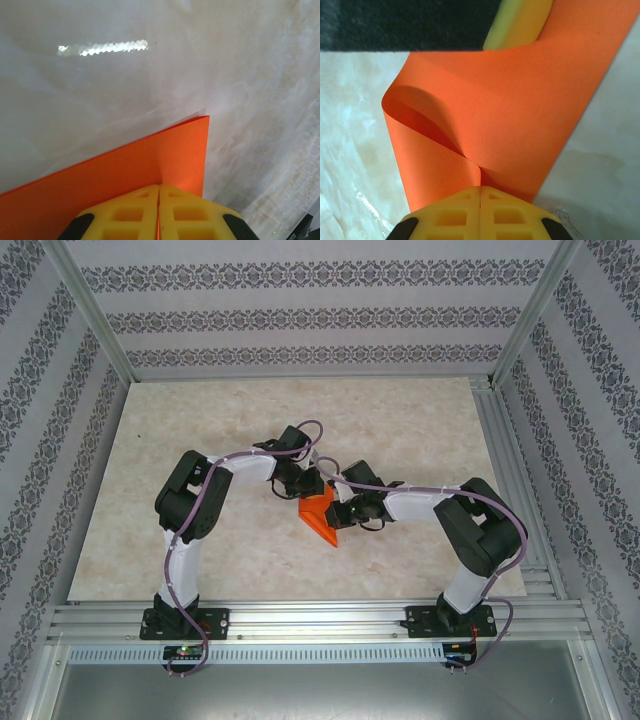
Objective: Fold a paper plane with a square sheet of paper (fold left side to right side)
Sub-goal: Third fold the triangle at the center of the table.
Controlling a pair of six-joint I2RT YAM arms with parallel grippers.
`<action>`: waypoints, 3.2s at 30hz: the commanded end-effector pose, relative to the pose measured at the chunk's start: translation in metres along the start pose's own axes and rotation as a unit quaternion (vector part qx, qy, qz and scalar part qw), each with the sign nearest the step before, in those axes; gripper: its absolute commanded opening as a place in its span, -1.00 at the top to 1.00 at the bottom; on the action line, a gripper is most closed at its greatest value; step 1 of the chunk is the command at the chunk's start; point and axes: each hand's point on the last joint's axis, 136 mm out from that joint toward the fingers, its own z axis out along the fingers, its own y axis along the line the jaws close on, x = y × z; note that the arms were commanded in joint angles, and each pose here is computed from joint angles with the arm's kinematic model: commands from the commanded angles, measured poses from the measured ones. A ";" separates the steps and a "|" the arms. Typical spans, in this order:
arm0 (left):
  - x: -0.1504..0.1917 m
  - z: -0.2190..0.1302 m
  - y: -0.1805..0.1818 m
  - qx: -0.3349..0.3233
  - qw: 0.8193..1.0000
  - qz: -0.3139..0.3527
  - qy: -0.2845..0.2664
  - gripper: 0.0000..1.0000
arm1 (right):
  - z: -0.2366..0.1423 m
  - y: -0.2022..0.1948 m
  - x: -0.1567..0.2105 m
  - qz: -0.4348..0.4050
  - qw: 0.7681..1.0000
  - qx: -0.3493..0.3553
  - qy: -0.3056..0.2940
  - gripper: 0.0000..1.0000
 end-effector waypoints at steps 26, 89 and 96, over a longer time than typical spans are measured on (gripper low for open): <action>0.002 -0.064 -0.015 0.043 0.998 -0.019 -0.034 0.63 | 0.013 -0.017 0.034 0.011 0.997 0.042 0.063 1.00; 0.103 0.009 0.061 -0.057 0.993 -0.099 0.004 0.86 | -0.054 0.015 -0.017 0.010 0.999 0.025 -0.029 0.40; 0.103 0.008 0.060 -0.058 0.994 -0.095 0.002 0.87 | -0.058 0.046 0.006 0.041 0.997 -0.059 -0.007 0.40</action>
